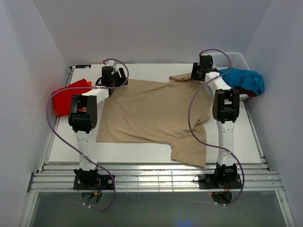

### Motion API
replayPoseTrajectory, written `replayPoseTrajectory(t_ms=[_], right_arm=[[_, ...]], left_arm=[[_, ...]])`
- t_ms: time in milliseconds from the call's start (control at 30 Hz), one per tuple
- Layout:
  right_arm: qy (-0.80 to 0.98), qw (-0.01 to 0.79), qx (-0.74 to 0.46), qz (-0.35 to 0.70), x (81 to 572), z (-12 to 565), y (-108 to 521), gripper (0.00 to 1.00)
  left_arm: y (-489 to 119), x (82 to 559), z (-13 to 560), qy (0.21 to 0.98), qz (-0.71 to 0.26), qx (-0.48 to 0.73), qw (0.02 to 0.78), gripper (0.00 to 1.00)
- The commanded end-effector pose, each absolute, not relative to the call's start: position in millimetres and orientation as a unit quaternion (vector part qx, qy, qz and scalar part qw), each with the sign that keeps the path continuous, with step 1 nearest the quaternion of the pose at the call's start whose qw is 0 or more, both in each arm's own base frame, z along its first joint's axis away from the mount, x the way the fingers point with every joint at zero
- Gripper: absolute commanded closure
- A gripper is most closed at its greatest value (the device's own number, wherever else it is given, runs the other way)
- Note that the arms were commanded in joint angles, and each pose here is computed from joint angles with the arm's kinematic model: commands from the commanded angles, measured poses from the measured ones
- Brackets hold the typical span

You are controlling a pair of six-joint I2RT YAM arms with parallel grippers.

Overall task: Fold and stack the t-shirts
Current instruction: Fold the tshirt

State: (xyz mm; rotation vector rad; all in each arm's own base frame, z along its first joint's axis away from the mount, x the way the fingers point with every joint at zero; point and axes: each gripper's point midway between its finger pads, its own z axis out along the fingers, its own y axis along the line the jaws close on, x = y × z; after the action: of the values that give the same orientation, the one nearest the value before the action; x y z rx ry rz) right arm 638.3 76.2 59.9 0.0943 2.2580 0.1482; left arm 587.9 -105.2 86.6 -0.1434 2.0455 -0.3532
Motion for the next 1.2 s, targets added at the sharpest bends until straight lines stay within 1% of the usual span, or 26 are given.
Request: replayPoseTrajectory(t_ms=[0,100,233,300,433,567,733,867,967,1000,1067,1100,1167], right_arm=[[0.904,0.423,0.034,0.057,643.4,58.8,68.8,0.51],[0.906,0.418,0.03,0.06,643.2,51.6,69.5,0.53],[0.906,0.418,0.03,0.061,641.8,49.5,68.9,0.62],[0.904,0.422,0.03,0.061,642.4,52.8,68.7,0.65],[0.903,0.424,0.027,0.06,642.0,54.5,68.4,0.67],[0.899,0.433,0.023,0.066,644.2,62.5,70.7,0.66],[0.891,0.444,0.013,0.098,651.9,72.4,82.8,0.65],[0.89,0.444,0.017,0.106,654.8,69.3,84.6,0.65],[0.89,0.443,0.018,0.102,655.2,67.2,83.1,0.72],[0.891,0.442,0.017,0.1,654.3,64.8,82.7,0.79],[0.891,0.442,0.016,0.099,654.3,65.0,82.5,0.84],[0.891,0.443,0.014,0.099,654.2,64.6,82.7,0.89],[0.891,0.443,0.014,0.1,654.4,64.1,82.9,0.92]], left_arm=[[-98.6,605.5,105.9,0.836,-0.137,-0.034,0.53,0.19],[-90.0,614.9,105.5,0.834,-0.119,-0.033,0.538,0.2],[-80.3,620.7,108.3,0.83,-0.095,-0.037,0.548,0.2],[-72.6,624.2,114.0,0.824,-0.079,-0.042,0.559,0.2],[-70.5,635.3,127.9,0.813,-0.072,-0.031,0.577,0.19],[-68.3,645.6,129.7,0.811,-0.065,-0.02,0.581,0.19],[-65.7,646.2,115.6,0.82,-0.065,-0.026,0.568,0.19],[-65.6,644.0,103.9,0.826,-0.064,-0.027,0.56,0.19],[-63.8,645.5,100.2,0.827,-0.059,-0.024,0.558,0.19],[-62.6,648.0,98.5,0.828,-0.057,-0.024,0.557,0.19],[-58.8,651.5,96.0,0.83,-0.052,-0.024,0.555,0.19],[-56.8,652.2,85.8,0.836,-0.05,-0.025,0.546,0.19],[-54.2,659.3,88.3,0.834,-0.052,-0.025,0.548,0.2]])
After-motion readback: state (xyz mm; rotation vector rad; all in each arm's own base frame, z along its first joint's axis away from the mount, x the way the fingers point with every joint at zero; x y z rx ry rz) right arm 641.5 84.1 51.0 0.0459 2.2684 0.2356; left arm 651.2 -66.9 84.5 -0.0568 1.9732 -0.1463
